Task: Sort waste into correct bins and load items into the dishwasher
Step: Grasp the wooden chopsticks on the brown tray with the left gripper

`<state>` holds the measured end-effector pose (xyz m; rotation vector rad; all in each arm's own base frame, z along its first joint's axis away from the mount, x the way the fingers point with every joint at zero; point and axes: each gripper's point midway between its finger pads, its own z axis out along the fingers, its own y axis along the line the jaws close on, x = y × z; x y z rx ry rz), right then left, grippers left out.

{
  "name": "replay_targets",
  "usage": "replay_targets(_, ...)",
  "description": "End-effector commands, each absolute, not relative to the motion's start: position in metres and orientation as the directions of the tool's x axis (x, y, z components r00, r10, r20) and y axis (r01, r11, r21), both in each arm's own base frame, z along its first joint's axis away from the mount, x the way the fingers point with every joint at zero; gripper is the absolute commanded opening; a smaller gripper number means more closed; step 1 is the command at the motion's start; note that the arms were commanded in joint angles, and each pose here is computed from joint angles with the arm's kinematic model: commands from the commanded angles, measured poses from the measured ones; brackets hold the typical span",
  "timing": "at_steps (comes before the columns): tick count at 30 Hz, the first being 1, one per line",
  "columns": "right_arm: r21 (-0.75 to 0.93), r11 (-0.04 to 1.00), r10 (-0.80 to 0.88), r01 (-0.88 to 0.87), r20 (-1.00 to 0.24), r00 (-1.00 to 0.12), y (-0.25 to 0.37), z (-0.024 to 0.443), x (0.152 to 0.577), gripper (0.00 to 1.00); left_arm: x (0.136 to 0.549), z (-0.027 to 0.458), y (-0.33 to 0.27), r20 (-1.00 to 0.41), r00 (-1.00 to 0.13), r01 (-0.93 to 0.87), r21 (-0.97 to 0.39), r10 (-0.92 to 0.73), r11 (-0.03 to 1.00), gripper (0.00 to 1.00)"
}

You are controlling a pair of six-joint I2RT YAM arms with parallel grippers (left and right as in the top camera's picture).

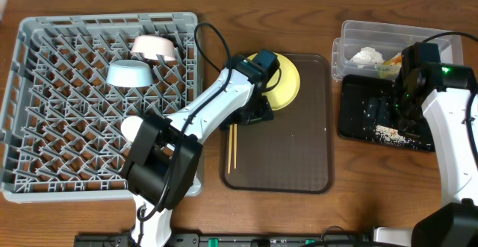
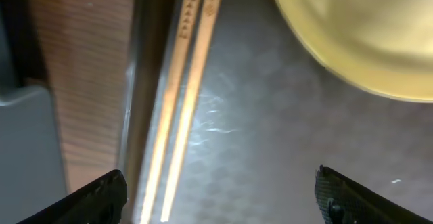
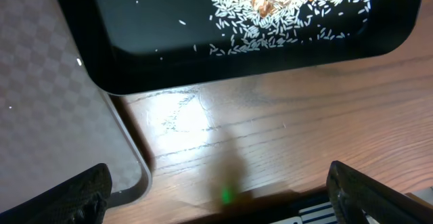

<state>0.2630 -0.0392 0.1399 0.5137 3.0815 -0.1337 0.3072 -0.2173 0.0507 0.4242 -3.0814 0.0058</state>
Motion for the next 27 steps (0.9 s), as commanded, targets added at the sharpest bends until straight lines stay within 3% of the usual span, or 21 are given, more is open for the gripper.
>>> replay_targets(1, -0.091, 0.931, 0.35, 0.353, -0.046, -0.936, -0.047, 0.145, 0.261, 0.99, 0.306, 0.053, -0.221, 0.034, -0.942, -0.336, -0.02, -0.335, 0.942, 0.9)
replay_targets(27, -0.094, 0.93, 0.353, 0.355, -0.039, -0.935, -0.047, 0.145, 0.259, 0.99, 0.29, 0.012, -0.22, 0.035, -0.961, -0.275, -0.004, -0.274, 0.962, 0.89)
